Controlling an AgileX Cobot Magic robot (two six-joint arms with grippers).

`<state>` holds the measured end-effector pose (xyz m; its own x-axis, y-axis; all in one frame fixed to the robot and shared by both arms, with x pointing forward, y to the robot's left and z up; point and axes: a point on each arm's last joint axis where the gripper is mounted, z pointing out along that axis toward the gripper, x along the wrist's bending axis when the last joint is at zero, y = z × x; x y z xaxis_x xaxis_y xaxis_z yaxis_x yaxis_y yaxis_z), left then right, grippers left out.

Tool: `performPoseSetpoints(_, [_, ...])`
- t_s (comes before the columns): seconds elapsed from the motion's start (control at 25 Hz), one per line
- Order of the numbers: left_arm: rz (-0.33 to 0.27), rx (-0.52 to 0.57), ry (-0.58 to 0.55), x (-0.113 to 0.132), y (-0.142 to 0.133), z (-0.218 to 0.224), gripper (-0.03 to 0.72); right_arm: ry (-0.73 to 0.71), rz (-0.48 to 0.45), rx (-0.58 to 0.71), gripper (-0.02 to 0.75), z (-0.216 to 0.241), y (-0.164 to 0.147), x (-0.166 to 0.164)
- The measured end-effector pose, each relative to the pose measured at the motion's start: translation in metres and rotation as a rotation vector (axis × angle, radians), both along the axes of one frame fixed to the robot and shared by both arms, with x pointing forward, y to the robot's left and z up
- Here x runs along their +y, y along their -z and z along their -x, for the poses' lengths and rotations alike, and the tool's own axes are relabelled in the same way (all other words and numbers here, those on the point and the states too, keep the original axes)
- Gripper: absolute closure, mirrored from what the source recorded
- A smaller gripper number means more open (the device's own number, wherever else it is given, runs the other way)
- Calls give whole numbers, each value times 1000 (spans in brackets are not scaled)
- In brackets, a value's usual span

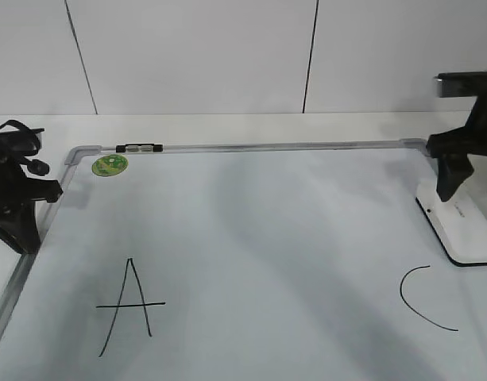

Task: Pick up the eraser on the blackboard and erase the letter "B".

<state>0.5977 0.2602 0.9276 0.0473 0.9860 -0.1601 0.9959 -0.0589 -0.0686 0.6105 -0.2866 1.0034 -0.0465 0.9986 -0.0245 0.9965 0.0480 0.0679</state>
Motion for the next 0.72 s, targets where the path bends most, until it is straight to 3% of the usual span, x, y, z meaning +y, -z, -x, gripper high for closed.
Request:
performPoseSetpoints(0.44, [0, 0, 0, 0, 0, 0, 666, 37, -105, -38, 146, -4, -25, 9])
performPoseSetpoints(0.72, [0, 0, 2, 0, 0, 0, 657, 35, -122, -144, 146, 13, -66, 10])
